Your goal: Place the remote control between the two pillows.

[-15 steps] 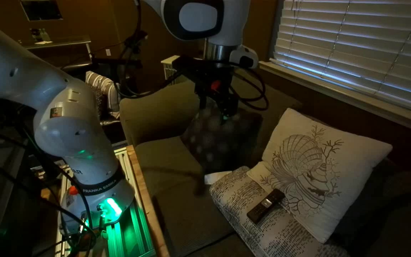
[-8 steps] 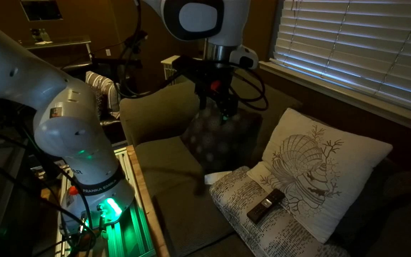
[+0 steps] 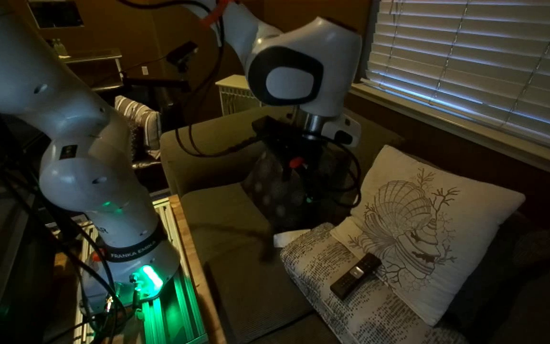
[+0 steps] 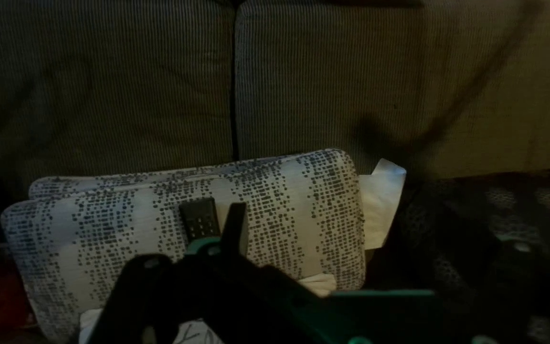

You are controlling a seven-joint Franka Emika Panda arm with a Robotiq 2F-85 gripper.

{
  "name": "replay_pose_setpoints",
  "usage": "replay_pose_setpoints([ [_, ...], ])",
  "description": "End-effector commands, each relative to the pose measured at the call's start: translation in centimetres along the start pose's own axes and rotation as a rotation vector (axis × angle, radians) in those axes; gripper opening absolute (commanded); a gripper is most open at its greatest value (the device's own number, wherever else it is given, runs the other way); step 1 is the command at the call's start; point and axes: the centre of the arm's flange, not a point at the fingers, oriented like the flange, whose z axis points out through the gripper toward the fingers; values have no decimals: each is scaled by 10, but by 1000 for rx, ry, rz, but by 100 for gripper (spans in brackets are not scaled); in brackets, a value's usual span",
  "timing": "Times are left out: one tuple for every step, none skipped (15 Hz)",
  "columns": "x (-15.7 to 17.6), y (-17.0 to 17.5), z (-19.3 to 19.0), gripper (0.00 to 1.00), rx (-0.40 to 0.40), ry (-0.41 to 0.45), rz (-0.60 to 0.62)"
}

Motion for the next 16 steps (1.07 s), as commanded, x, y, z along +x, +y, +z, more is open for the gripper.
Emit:
replay_pose_setpoints([
  [25, 13, 46, 100, -49, -2, 103],
  [30, 15, 57, 100, -79, 14, 124],
  [37, 18, 67, 100, -99, 25, 121],
  [43, 19, 77, 100, -122, 39, 121],
  [50, 22, 88, 100, -142, 49, 111],
  [56, 23, 98, 100, -164, 57, 104],
  [62, 25, 108, 100, -181, 60, 94],
  [67, 27, 117, 100, -183, 52, 76],
  [70, 28, 125, 100, -187, 49, 58],
  [74, 30, 132, 100, -190, 46, 44],
  [78, 33, 139, 100, -196, 42, 38],
  [82, 36, 146, 100, -203, 36, 32],
  [86, 42, 151, 100, -200, 28, 36],
  [90, 46, 157, 100, -192, 18, 38],
  [92, 50, 162, 100, -192, 12, 39],
  [94, 53, 167, 100, -189, 7, 37],
])
